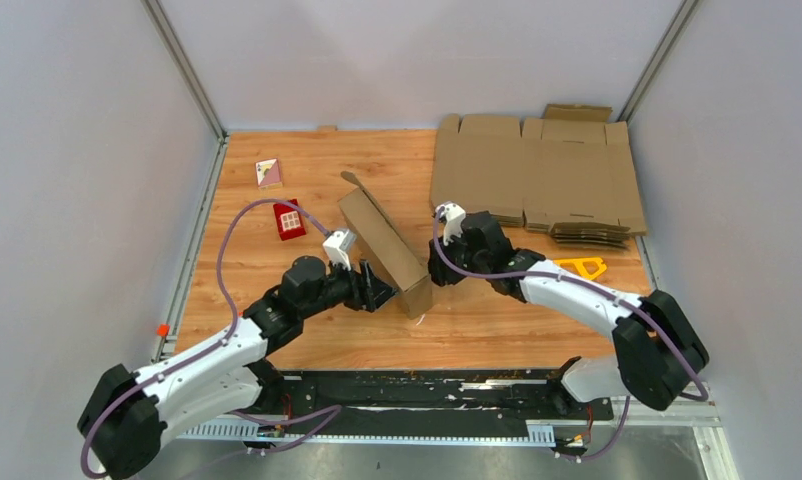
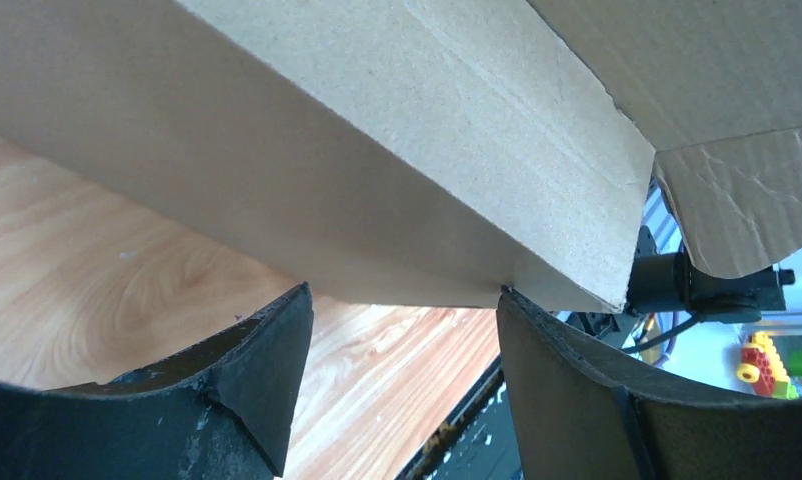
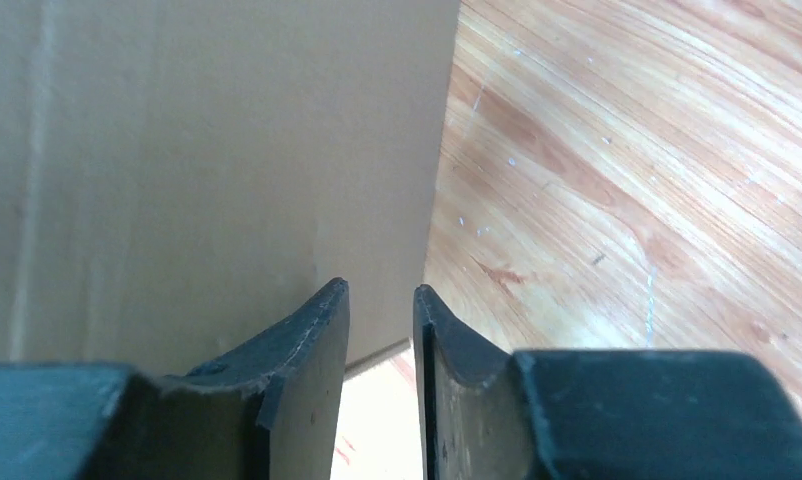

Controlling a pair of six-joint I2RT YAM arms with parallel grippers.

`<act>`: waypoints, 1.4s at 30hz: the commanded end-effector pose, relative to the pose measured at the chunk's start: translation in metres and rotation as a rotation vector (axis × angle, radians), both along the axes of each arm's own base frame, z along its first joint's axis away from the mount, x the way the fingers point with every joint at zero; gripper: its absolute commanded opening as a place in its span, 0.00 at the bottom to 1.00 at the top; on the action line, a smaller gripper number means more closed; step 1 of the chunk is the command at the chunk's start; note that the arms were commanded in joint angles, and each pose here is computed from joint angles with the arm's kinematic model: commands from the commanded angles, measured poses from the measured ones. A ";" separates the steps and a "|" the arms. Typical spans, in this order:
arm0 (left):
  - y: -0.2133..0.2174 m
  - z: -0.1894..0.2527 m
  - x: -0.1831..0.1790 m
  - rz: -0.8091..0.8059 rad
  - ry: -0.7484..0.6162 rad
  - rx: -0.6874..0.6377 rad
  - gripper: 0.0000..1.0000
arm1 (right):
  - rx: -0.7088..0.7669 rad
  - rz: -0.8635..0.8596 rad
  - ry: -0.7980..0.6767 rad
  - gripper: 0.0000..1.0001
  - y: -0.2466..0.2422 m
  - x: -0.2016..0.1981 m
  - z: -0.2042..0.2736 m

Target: Fold the paper box

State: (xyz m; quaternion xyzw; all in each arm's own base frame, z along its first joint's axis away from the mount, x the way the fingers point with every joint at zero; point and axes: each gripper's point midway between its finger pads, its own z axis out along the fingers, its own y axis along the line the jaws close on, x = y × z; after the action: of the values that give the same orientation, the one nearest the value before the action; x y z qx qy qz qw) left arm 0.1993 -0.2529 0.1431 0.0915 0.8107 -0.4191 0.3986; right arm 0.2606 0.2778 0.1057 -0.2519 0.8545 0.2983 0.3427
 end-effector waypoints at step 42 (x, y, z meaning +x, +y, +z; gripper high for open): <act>0.097 0.034 0.047 0.310 -0.029 0.040 0.84 | -0.181 -0.027 -0.085 1.00 0.037 -0.008 0.138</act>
State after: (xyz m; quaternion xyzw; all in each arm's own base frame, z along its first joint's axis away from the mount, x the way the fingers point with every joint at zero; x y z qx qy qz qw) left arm 0.2445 -0.1587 0.1689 -0.0199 0.8238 -0.3345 0.4573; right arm 0.2484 0.3143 0.2454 -0.2962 0.8473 0.2507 0.3626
